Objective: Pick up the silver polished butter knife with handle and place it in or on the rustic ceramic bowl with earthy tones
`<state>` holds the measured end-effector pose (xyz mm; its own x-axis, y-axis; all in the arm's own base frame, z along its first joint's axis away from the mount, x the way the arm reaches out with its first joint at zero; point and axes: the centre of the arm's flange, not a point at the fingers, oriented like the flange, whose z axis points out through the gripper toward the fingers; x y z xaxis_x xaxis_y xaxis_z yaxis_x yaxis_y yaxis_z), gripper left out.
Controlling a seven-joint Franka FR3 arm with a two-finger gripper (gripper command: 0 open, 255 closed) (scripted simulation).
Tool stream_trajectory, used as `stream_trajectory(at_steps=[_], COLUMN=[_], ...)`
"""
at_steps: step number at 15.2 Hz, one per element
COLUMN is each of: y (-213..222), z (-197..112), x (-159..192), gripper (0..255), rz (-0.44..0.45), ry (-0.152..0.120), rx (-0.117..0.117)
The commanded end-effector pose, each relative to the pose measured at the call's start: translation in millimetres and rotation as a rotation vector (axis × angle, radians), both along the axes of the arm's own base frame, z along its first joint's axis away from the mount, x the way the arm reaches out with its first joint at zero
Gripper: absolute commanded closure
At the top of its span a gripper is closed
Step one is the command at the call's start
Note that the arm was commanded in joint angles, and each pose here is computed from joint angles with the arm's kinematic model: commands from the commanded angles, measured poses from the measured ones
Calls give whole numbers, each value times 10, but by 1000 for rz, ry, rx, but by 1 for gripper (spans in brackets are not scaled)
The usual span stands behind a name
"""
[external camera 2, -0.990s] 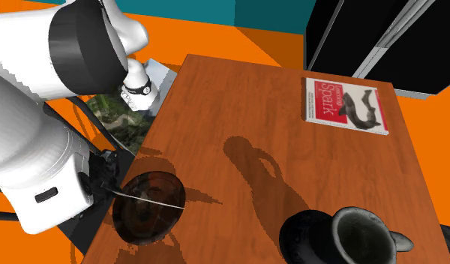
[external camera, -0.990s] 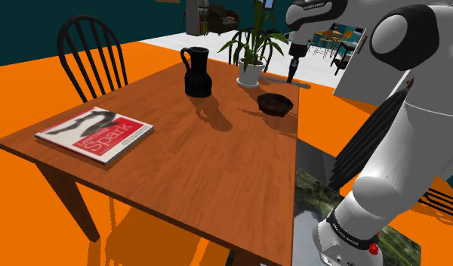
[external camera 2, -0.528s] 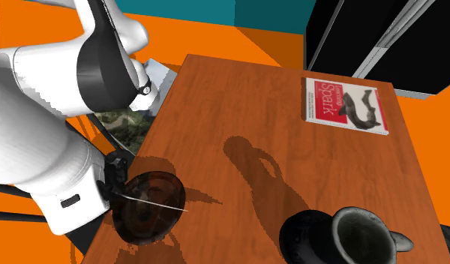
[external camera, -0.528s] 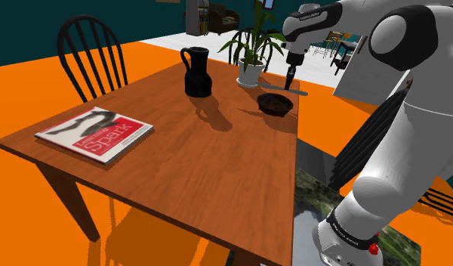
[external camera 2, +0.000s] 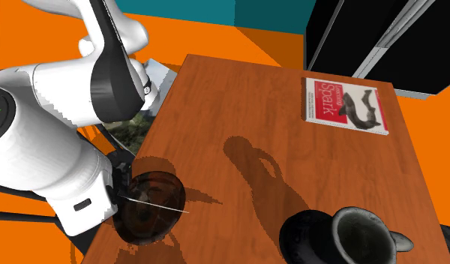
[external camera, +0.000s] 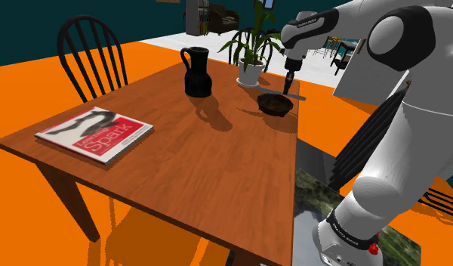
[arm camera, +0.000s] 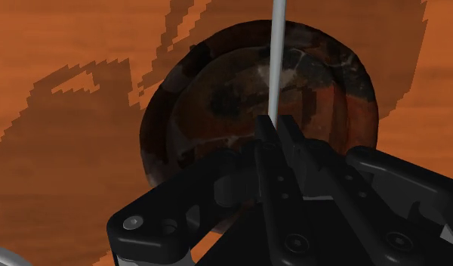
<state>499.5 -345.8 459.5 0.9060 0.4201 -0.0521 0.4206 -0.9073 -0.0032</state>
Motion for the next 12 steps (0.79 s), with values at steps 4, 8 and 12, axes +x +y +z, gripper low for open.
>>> stream_trajectory(at_steps=[4, 8, 12], y=[0, 0, 5], z=[-2, -2, 261], x=[1, 1, 14], gripper=[255, 0, 0], rz=[0, 0, 0], ry=[0, 0, 0], rx=[0, 0, 0])
